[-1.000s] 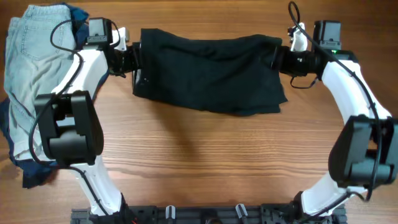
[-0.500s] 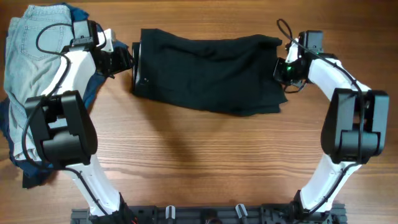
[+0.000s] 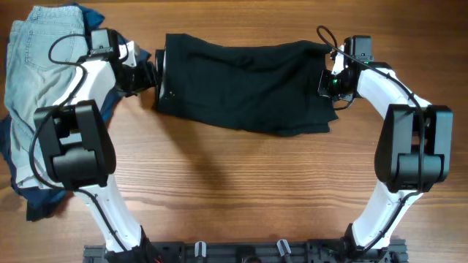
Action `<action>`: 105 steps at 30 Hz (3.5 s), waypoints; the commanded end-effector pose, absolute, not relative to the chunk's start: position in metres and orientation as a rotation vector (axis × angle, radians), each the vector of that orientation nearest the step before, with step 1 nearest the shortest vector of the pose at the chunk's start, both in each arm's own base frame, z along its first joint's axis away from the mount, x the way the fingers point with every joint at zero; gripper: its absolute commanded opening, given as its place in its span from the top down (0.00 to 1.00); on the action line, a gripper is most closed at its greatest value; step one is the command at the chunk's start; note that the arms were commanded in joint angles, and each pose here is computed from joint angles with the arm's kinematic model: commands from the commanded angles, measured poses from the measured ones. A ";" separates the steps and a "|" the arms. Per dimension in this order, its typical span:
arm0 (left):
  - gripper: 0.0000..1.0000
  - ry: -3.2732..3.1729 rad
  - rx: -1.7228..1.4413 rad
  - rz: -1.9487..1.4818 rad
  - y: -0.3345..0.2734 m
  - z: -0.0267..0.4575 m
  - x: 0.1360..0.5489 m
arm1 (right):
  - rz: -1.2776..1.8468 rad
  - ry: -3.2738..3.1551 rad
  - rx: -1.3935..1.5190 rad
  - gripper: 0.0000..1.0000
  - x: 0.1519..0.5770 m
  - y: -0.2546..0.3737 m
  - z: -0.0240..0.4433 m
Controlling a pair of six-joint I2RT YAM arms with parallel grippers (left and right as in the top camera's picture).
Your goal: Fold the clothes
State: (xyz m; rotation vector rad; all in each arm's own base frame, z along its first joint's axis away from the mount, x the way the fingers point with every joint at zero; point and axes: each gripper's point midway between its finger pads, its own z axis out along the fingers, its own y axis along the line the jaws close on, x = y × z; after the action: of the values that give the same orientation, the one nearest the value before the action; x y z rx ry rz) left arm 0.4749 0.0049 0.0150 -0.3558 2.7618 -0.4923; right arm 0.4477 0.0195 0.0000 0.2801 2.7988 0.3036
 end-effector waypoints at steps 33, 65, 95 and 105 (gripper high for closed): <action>0.21 2.688 -0.172 -0.917 -0.007 0.007 0.465 | 0.251 2.907 0.265 0.96 0.427 0.020 -0.035; 0.96 2.573 -0.231 -1.006 -0.010 0.059 0.474 | 0.324 2.901 0.321 0.96 0.427 0.028 -0.034; 0.78 2.214 0.559 -1.050 -0.386 0.167 0.421 | 0.393 2.893 0.297 0.96 0.429 0.062 -0.031; 0.00 2.209 0.545 -1.034 -0.383 0.170 0.424 | 0.518 2.776 0.352 0.96 0.450 0.041 0.030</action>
State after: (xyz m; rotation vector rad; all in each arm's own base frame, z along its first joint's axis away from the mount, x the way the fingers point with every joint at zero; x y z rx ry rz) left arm 0.4156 -0.3875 0.1431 0.5622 2.2653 -1.0379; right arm 0.4418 0.0482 0.0021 0.3240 2.8246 0.4434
